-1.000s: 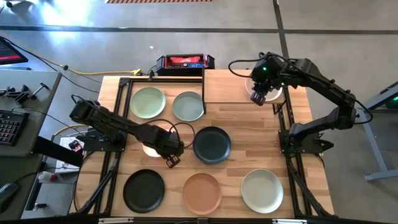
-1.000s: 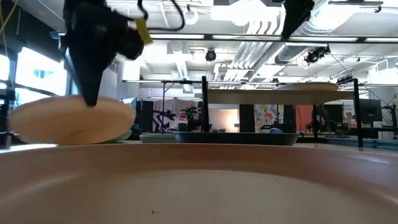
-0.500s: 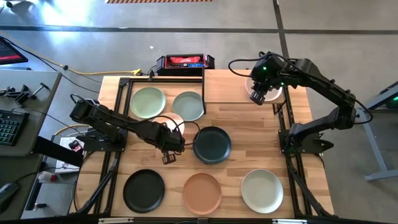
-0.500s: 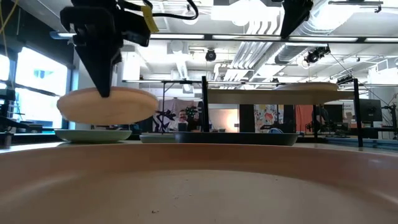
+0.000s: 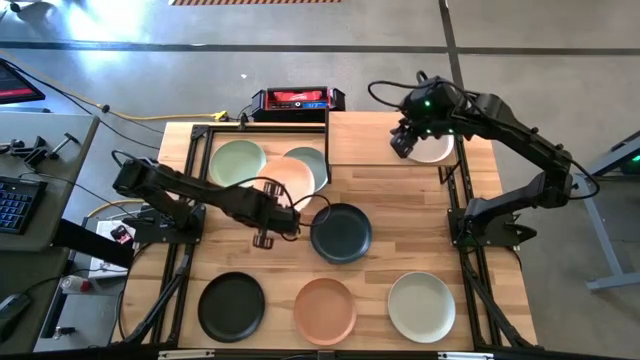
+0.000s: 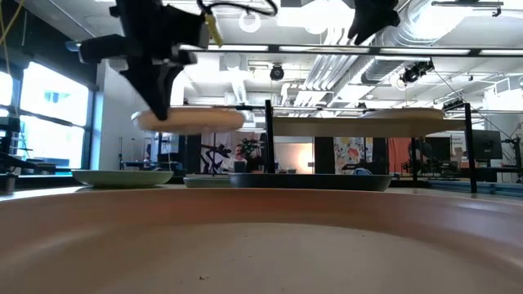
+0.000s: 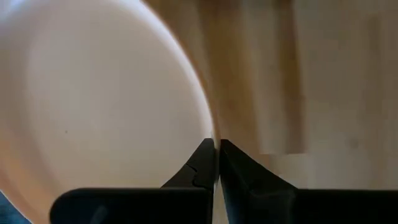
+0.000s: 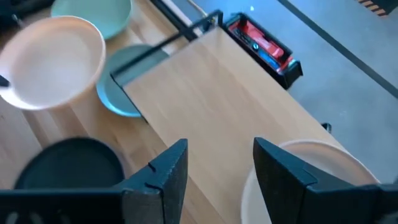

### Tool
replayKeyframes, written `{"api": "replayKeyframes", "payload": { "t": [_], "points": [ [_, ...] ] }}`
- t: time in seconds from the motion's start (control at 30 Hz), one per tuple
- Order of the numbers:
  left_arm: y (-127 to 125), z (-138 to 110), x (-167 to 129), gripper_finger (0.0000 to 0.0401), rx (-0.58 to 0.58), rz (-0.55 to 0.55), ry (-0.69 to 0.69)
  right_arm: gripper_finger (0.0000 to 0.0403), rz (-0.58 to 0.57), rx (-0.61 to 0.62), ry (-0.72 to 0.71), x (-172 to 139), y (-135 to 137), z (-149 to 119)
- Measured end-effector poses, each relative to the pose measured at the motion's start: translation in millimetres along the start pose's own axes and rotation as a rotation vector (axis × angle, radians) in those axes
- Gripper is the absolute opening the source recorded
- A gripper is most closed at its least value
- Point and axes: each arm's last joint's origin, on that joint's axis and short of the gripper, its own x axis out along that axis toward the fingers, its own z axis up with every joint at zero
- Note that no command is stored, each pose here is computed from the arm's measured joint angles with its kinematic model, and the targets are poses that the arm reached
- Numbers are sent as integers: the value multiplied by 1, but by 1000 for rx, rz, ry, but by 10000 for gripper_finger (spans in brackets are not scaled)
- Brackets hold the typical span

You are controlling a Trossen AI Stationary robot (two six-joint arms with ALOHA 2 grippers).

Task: Place and stack plates onto a shelf
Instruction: Stack the orange plate on the light brown plate on the shelf

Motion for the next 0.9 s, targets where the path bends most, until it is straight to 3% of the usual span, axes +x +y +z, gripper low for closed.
{"api": "replayKeyframes", "payload": {
  "t": [0.23, 0.5, 0.9],
  "points": [
    [19, 12, -29, 1, 135, 147, -42, 160, 9, 27, -49, 1, 1, 5],
    [44, 24, -59, 1, 190, 280, -103, 160, 71, 34, -143, 0, 3, 15],
    [71, 30, -87, 1, 184, 404, -143, 160, 162, -5, -513, -12, 8, 49]
  ]
}}
